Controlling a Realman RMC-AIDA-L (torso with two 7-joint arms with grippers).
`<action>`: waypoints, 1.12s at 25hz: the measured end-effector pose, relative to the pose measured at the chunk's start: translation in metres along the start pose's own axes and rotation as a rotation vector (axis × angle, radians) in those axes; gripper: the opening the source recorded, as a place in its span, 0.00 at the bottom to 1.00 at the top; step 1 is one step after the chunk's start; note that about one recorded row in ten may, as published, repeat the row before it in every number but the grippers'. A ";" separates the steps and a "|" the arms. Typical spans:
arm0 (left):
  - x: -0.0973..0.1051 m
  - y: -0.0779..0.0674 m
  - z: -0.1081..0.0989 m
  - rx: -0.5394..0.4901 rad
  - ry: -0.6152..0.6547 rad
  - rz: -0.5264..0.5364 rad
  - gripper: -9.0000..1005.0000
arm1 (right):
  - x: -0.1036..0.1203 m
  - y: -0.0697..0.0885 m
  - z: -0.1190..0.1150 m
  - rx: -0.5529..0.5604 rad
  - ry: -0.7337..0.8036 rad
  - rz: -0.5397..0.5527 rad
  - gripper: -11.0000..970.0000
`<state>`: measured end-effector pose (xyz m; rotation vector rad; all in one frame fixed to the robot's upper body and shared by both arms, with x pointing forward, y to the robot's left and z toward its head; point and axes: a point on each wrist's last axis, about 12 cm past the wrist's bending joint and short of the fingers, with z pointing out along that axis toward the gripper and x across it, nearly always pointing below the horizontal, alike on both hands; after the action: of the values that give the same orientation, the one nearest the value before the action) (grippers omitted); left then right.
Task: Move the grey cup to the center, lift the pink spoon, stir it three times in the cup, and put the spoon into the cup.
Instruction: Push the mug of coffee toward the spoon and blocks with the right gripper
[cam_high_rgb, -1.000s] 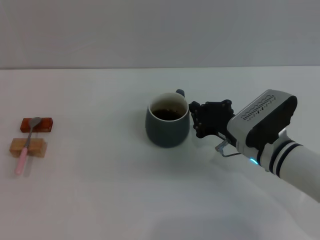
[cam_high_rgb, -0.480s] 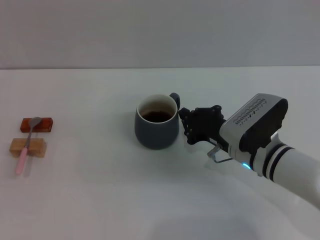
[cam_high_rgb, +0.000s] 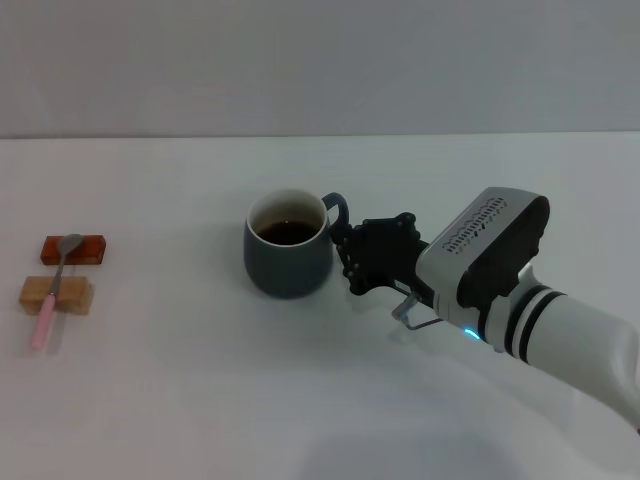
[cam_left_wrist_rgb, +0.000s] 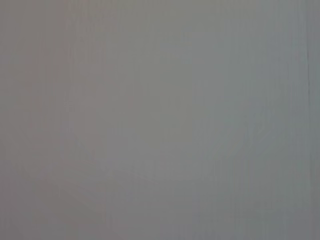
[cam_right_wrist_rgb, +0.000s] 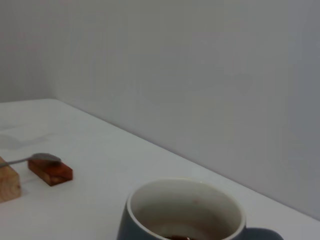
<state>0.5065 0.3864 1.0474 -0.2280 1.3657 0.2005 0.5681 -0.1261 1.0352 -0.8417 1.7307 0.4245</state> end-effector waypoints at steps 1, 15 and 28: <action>0.000 0.000 0.000 0.000 0.000 -0.001 0.83 | -0.002 0.002 0.002 -0.012 -0.002 -0.002 0.04; 0.001 0.000 0.000 0.002 0.004 0.000 0.83 | -0.006 0.009 0.003 -0.036 -0.016 0.012 0.04; 0.004 0.000 -0.004 0.007 0.020 0.005 0.83 | 0.024 -0.017 -0.027 0.138 -0.010 0.153 0.04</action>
<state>0.5032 0.3850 1.0429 -0.2212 1.3868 0.1978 0.5590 -0.1633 1.0233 -0.6099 1.7994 0.4049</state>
